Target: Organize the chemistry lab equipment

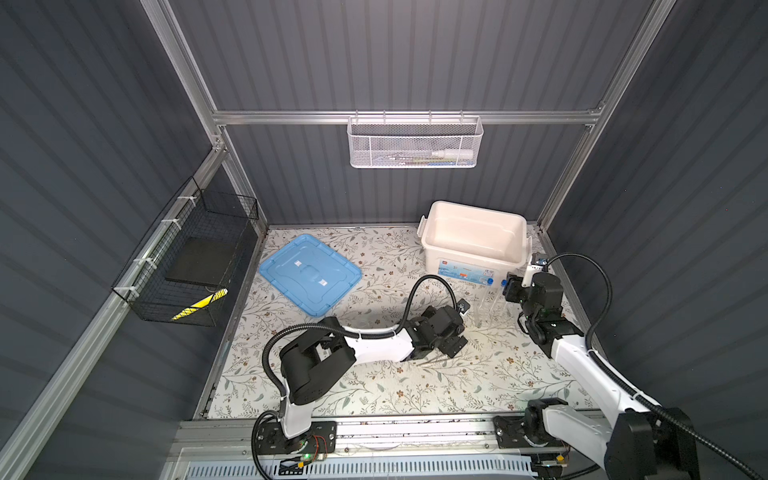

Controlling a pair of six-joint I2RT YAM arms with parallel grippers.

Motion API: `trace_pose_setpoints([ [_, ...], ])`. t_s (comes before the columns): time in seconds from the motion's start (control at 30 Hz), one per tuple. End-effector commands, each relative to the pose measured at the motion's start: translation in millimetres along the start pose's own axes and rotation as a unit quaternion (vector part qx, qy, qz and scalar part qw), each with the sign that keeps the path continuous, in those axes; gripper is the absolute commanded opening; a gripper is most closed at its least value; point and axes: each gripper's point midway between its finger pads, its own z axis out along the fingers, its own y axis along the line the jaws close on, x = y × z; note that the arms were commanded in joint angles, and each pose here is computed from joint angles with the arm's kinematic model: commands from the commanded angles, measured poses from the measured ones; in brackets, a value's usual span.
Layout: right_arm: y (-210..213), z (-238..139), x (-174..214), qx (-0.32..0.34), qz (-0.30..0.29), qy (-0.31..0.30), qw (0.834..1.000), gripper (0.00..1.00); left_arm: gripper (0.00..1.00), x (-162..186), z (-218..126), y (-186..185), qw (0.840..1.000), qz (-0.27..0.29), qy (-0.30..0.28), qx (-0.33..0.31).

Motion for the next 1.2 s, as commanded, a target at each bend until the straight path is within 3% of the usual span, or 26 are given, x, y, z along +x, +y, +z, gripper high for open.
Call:
trace_pose_setpoints([
  [0.0, -1, -7, -16, -0.003, 0.019, -0.01, 1.0, 0.73, 1.0, 1, -11, 4, 1.0, -0.004, -0.002, -0.013],
  [0.17, -5, -11, -22, -0.011, 0.045, -0.009, 0.999, 0.82, 1.0, -5, -18, 12, 0.999, -0.014, -0.018, -0.03],
  [0.53, -9, -15, -37, -0.03, 0.09, -0.01, 0.995, 0.92, 1.0, -8, -36, 37, 0.995, -0.039, -0.039, -0.087],
  [0.83, -20, 2, -52, -0.03, 0.117, 0.027, 0.992, 0.92, 1.0, -8, -55, 63, 0.987, -0.06, -0.054, -0.139],
  [1.17, -26, 58, -55, -0.049, 0.133, 0.11, 0.984, 0.86, 1.0, 2, -82, 112, 0.973, -0.126, -0.067, -0.183],
])
